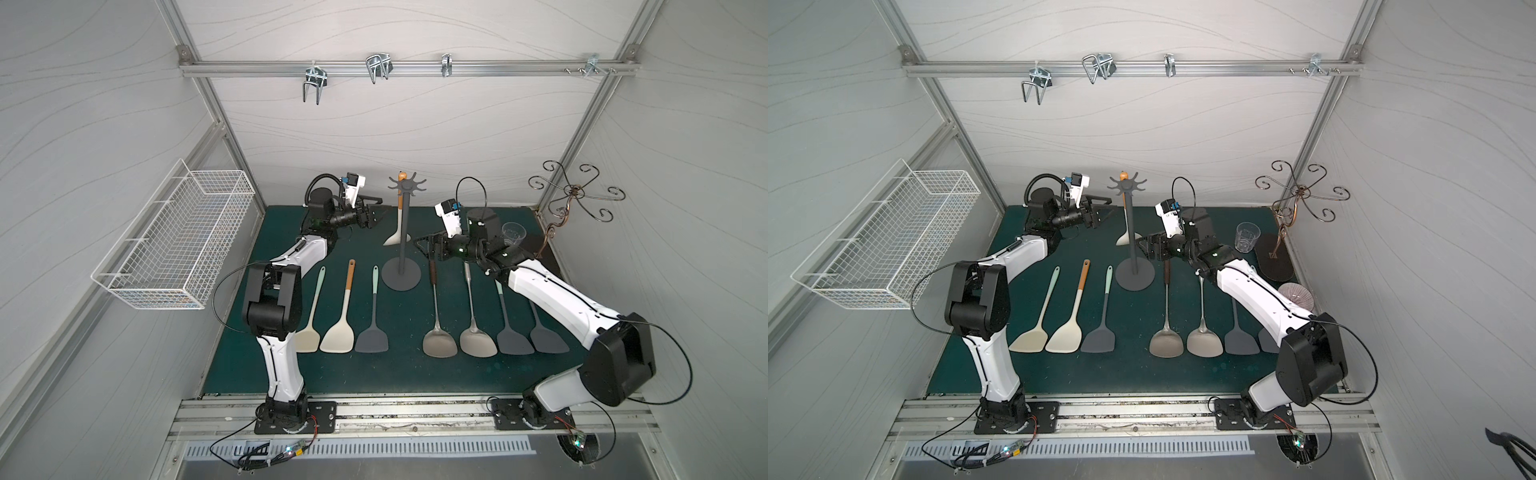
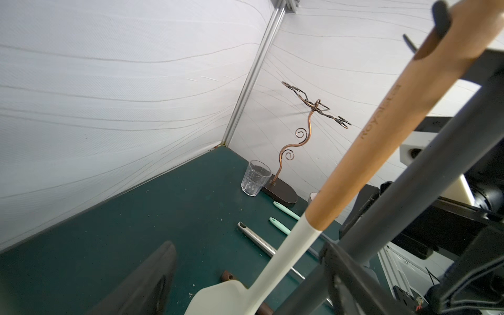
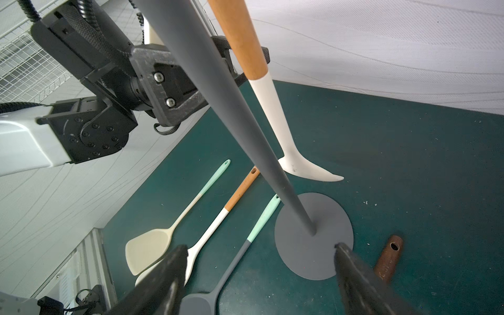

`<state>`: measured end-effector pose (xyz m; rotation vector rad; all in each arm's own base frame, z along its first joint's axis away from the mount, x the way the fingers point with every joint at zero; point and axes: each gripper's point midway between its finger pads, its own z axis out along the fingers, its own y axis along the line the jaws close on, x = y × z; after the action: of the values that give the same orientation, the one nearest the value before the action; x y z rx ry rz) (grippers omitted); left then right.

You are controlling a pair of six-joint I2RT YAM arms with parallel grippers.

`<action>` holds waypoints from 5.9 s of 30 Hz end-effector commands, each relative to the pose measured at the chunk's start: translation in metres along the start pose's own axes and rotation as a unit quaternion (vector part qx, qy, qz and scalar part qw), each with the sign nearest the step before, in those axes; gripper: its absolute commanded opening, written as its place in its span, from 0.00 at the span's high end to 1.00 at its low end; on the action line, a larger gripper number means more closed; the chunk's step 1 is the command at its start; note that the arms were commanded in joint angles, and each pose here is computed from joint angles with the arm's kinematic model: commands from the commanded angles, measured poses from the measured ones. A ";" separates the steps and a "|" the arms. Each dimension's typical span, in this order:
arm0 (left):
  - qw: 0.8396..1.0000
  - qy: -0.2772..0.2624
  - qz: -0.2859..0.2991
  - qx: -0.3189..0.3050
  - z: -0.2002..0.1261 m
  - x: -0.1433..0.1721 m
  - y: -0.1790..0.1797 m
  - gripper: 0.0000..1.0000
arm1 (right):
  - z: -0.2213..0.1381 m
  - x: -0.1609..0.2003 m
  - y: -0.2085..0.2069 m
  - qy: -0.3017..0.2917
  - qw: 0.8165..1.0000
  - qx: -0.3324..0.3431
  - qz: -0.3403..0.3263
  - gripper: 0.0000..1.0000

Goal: Take the spatula off the kitchen utensil rack
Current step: Take off the spatula from the rack, then place the spatula at the center of the board.

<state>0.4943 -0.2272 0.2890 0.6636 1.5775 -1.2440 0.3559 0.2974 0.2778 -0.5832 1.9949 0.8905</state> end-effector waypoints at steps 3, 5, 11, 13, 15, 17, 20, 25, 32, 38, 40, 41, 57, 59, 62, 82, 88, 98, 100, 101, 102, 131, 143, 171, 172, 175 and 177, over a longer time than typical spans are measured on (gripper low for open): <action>0.997 0.009 0.059 0.052 0.022 -0.010 -0.032 0.14 | -0.005 -0.009 -0.001 -0.011 1.000 0.002 0.000 0.16; 0.997 0.018 0.065 0.042 0.028 -0.007 -0.028 0.16 | -0.005 -0.008 -0.001 -0.010 1.000 0.002 0.002 0.16; 0.997 0.017 0.048 0.052 0.036 -0.008 -0.025 0.23 | -0.004 -0.006 -0.001 -0.008 1.000 -0.002 0.004 0.16; 0.997 0.020 0.046 0.054 0.040 -0.005 -0.026 0.24 | -0.004 -0.007 -0.001 -0.008 1.000 -0.001 0.005 0.16; 0.997 0.022 0.045 0.053 0.042 -0.003 -0.026 0.26 | -0.004 -0.007 -0.001 -0.008 1.000 -0.003 0.007 0.16; 0.997 0.021 0.043 0.054 0.042 -0.004 -0.026 0.28 | -0.004 -0.007 -0.002 -0.008 1.000 -0.003 0.008 0.16; 0.997 0.018 0.046 0.056 0.042 -0.006 -0.030 0.33 | -0.004 -0.005 -0.002 -0.007 1.000 -0.004 0.010 0.17; 0.997 0.011 0.047 0.057 0.044 -0.009 -0.031 0.40 | -0.003 -0.004 -0.003 -0.007 1.000 -0.006 0.013 0.17; 0.998 0.002 0.050 0.047 0.044 -0.011 -0.032 0.55 | -0.003 -0.004 -0.003 -0.008 1.000 -0.008 0.014 0.17; 0.998 0.005 0.056 0.032 0.040 -0.008 -0.032 0.70 | 0.000 -0.001 -0.001 -0.005 1.000 -0.017 0.017 0.17; 0.998 0.004 0.060 0.029 0.038 -0.009 -0.036 0.73 | 0.000 0.000 -0.002 -0.005 1.000 -0.017 0.018 0.17; 0.998 0.003 0.061 0.025 0.037 -0.009 -0.037 0.74 | 0.000 0.000 -0.001 -0.005 1.000 -0.018 0.018 0.17; 0.991 0.015 0.113 -0.077 0.023 -0.015 -0.047 0.94 | -0.003 0.000 0.002 -0.008 0.999 -0.029 0.021 0.17; 0.988 0.015 0.118 -0.099 0.019 -0.019 -0.045 0.96 | -0.004 -0.001 0.003 -0.010 0.999 -0.029 0.021 0.17; 0.983 0.009 0.125 -0.132 0.011 -0.026 -0.042 0.98 | -0.005 -0.002 0.003 -0.013 0.999 -0.030 0.022 0.17; 0.906 0.040 0.039 -0.420 -0.087 -0.027 -0.024 1.00 | -0.018 -0.008 0.047 -0.008 0.996 -0.090 0.023 0.14; 0.879 0.051 0.029 -0.473 -0.108 -0.019 -0.032 1.00 | -0.029 0.004 0.062 0.007 0.995 -0.103 0.015 0.10; 0.819 0.089 0.008 -0.567 -0.151 0.001 -0.041 1.00 | -0.048 0.023 0.078 0.024 0.994 -0.111 0.005 0.01; 0.807 0.098 0.012 -0.582 -0.159 0.003 -0.044 1.00 | -0.049 0.027 0.083 0.029 0.993 -0.114 0.001 0.01; 0.798 0.101 0.013 -0.594 -0.165 0.005 -0.045 1.00 | -0.050 0.029 0.086 0.032 0.993 -0.115 -0.001 0.01; 0.790 0.103 0.014 -0.604 -0.170 0.006 -0.046 1.00 | -0.050 0.032 0.088 0.035 0.993 -0.116 0.000 0.01; 0.466 0.170 0.054 -0.867 -0.298 0.034 -0.023 1.00 | -0.037 0.066 0.111 0.098 0.988 -0.116 -0.002 0.01; 0.381 0.243 -0.014 -0.892 -0.346 0.081 0.001 1.00 | -0.028 0.075 0.114 0.113 0.987 -0.115 0.000 0.01; 0.328 0.405 -0.068 -0.851 -0.378 0.172 0.072 1.00 | -0.022 0.081 0.122 0.121 0.985 -0.125 -0.007 0.01; 0.322 0.406 -0.063 -0.853 -0.380 0.172 0.073 1.00 | -0.021 0.081 0.123 0.122 0.984 -0.127 -0.006 0.01; 0.306 0.413 -0.053 -0.856 -0.385 0.171 0.075 1.00 | -0.020 0.081 0.123 0.123 0.984 -0.127 -0.004 0.01; 0.304 0.418 -0.052 -0.854 -0.384 0.172 0.078 1.00 | -0.019 0.081 0.123 0.122 0.984 -0.129 -0.004 0.01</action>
<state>0.3516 0.1243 0.0874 -0.4801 2.5941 1.3865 0.2203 0.3490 0.2495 -0.8701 2.1399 1.1054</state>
